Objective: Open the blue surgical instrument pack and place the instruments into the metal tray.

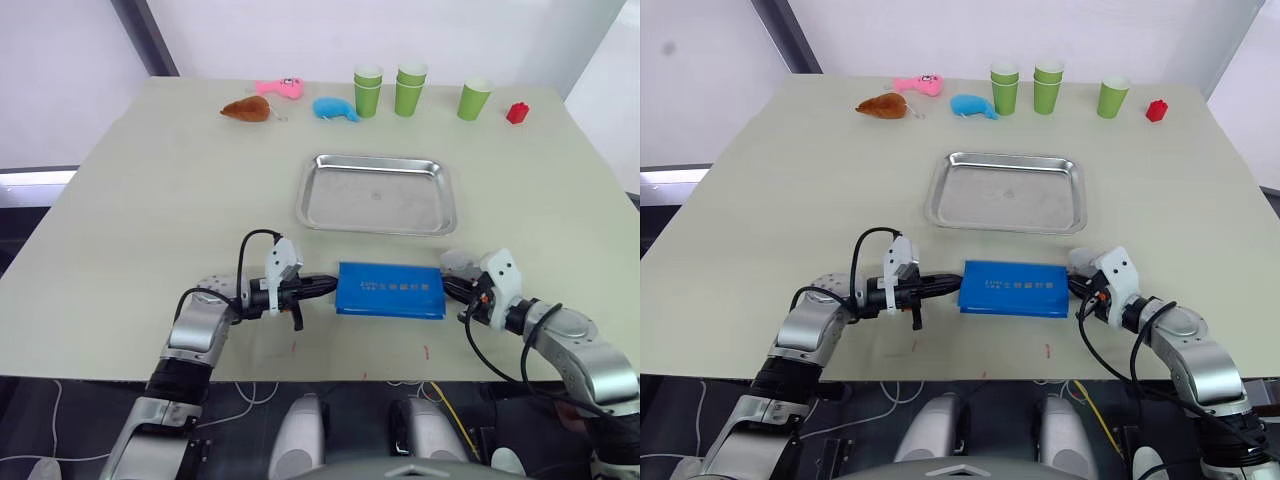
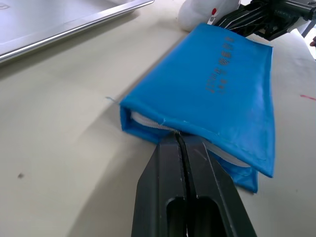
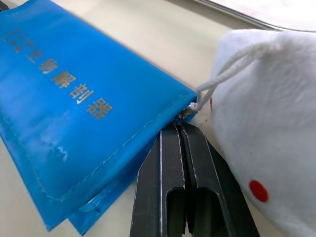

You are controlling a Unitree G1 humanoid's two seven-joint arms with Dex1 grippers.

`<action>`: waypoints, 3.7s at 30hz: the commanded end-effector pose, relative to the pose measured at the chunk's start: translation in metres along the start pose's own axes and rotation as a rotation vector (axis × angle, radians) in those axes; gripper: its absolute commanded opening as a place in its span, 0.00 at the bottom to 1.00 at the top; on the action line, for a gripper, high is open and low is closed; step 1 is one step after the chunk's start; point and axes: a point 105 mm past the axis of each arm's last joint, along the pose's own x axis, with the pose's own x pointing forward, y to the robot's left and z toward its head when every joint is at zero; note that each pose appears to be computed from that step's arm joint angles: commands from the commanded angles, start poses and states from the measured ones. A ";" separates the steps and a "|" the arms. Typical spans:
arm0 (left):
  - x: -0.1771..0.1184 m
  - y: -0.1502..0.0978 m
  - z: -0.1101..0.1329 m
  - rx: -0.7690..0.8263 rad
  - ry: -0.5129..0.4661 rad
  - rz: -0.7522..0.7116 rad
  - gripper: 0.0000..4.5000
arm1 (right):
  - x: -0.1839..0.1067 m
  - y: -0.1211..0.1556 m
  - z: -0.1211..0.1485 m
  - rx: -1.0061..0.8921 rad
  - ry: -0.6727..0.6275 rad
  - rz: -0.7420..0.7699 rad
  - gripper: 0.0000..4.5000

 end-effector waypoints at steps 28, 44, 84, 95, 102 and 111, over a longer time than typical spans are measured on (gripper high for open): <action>-0.097 -0.020 0.066 0.174 -0.018 -0.083 0.30 | -0.086 0.023 0.021 -0.136 -0.170 0.313 0.06; -0.099 -0.052 0.092 0.274 0.000 -0.351 1.00 | -0.047 0.035 0.021 -0.538 -0.228 0.454 0.99; -0.093 -0.055 0.086 0.356 -0.043 -0.353 1.00 | -0.003 0.034 0.035 -0.645 -0.221 0.580 0.01; -0.087 -0.060 0.082 0.323 -0.035 -0.373 1.00 | -0.014 0.060 0.067 -0.333 -0.101 0.855 0.01; -0.080 -0.054 0.077 0.309 -0.042 -0.361 1.00 | 0.003 0.042 0.067 -0.200 -0.003 0.842 0.01; -0.058 -0.027 0.069 0.299 -0.095 -0.298 1.00 | 0.018 0.022 0.071 -0.179 0.027 0.815 0.01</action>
